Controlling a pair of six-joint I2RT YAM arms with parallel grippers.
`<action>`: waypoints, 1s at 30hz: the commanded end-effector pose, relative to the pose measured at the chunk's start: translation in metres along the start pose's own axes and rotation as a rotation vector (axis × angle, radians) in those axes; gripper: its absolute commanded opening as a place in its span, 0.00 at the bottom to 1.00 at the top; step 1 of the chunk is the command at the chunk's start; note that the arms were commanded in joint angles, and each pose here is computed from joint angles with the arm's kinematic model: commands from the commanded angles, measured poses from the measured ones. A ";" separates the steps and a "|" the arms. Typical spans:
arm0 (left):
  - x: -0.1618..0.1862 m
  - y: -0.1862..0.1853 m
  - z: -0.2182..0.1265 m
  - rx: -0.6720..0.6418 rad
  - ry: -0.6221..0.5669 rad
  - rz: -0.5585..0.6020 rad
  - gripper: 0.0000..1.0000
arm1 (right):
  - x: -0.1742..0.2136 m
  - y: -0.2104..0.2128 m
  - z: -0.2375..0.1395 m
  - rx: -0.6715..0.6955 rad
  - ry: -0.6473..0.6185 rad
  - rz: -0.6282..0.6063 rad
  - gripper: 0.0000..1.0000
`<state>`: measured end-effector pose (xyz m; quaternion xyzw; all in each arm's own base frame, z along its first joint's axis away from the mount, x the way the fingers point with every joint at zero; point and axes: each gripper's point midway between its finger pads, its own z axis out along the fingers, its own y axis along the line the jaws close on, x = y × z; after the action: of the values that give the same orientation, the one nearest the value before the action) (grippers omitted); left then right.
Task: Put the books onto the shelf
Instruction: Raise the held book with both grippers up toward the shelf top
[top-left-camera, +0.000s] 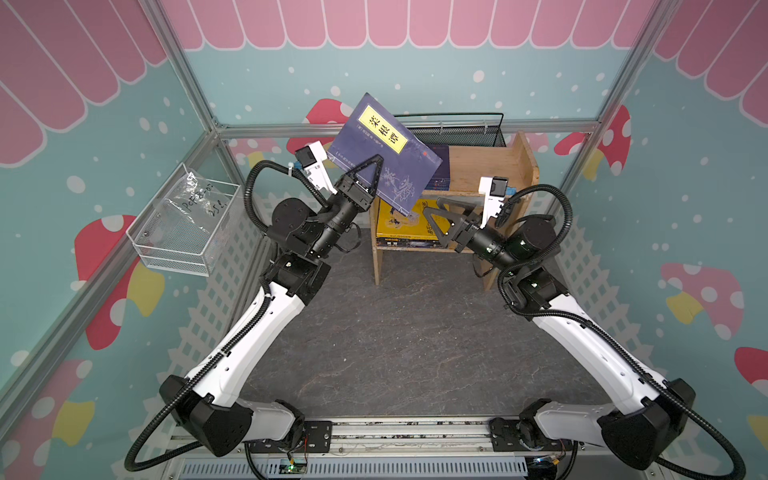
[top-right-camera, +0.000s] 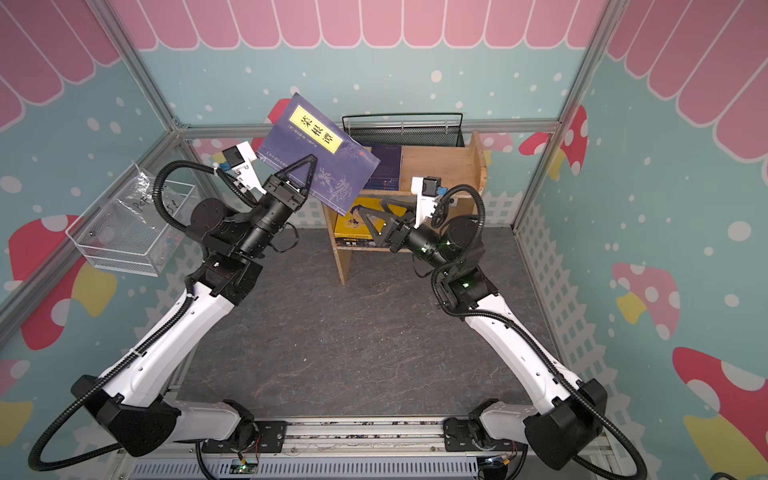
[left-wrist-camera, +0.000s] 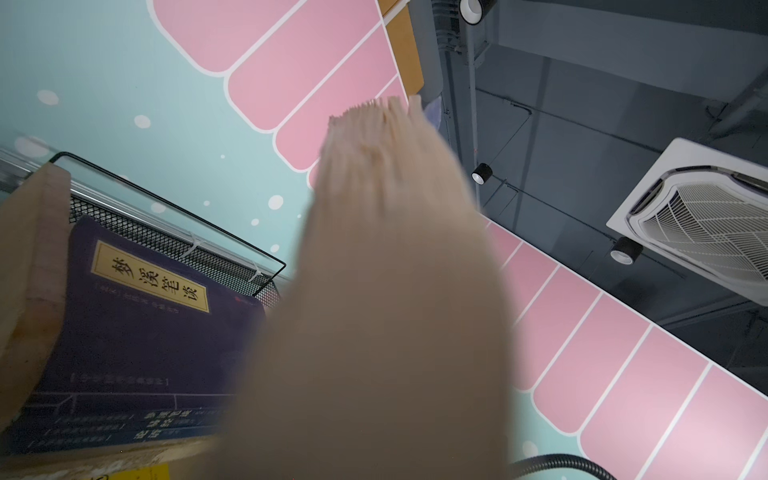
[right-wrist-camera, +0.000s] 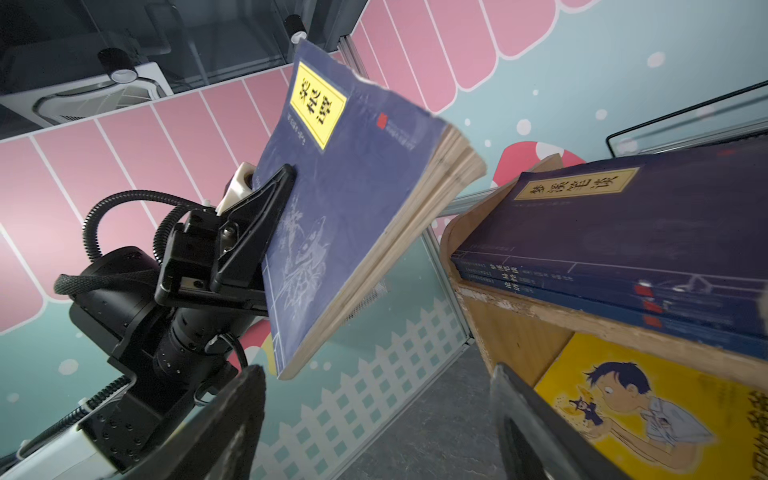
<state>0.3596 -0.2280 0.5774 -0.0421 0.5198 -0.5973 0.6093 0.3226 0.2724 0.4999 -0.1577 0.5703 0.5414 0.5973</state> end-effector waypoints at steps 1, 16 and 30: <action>-0.029 -0.034 0.001 0.122 -0.112 -0.071 0.00 | -0.034 0.038 0.007 -0.185 -0.096 0.013 0.85; -0.007 -0.030 0.009 0.131 -0.045 -0.100 0.02 | -0.028 0.027 0.035 -0.341 -0.115 0.192 0.30; -0.020 -0.006 -0.009 0.031 0.018 -0.015 0.70 | -0.059 0.001 -0.009 -0.163 -0.118 0.165 0.03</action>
<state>0.3674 -0.2248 0.5750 -0.0451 0.5176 -0.6116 0.5966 0.3470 0.2589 0.5257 -0.1231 0.5114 0.6548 0.5428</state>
